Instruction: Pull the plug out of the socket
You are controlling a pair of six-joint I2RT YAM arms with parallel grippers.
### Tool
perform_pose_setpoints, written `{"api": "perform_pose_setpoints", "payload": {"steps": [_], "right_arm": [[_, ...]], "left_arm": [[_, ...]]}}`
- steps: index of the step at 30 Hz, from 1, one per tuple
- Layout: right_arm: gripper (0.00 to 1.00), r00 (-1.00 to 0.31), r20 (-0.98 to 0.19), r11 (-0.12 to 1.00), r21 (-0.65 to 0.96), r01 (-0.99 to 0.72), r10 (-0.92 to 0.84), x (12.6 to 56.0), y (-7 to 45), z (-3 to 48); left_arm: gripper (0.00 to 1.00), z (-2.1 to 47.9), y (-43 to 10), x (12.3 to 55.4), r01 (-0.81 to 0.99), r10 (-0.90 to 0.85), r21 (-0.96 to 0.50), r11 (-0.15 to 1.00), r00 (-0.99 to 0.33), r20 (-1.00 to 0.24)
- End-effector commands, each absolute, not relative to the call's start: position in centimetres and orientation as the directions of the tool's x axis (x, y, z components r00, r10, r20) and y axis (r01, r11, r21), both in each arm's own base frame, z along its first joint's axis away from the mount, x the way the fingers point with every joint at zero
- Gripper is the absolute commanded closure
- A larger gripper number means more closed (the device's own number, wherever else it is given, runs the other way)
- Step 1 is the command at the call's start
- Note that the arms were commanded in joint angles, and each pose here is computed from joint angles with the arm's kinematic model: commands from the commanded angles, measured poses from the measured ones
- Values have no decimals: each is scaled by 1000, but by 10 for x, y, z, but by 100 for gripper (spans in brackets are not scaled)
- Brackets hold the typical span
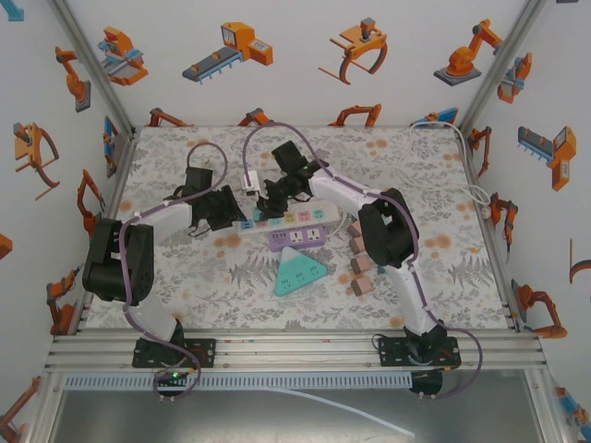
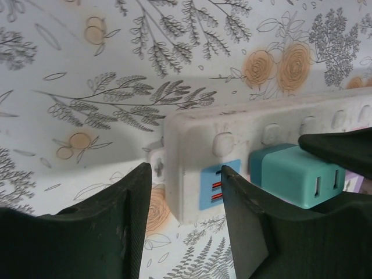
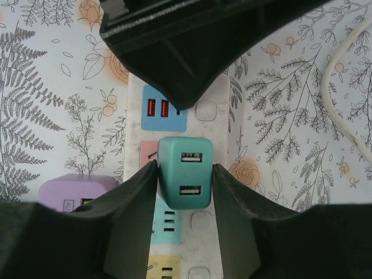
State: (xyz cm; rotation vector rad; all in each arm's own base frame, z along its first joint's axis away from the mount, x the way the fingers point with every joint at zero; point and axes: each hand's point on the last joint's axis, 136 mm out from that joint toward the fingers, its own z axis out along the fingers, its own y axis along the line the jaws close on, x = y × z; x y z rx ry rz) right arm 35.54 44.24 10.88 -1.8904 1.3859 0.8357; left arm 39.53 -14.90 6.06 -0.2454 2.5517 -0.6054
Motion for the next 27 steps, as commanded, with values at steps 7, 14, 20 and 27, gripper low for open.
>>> {"api": "perform_pose_setpoints", "payload": {"steps": [7,14,20,27], "right_arm": [[66,229,-823,-256,-106,-961,-520,350,454,122],[72,219,-841,-237,-112,-965,-494,354,458,143],[76,218,-852,-229,-120,-966,-476,353,460,157],[78,225,-855,-217,-136,-967,-468,354,459,166]], "left_arm": [[53,55,-165,391,-22,-240,-487,873,-889,-391],[53,28,-155,370,-51,-195,-390,920,-920,-339],[53,18,-148,362,-71,-191,-349,934,-926,-325],[54,19,-146,365,-72,-189,-333,940,-923,-335]]}}
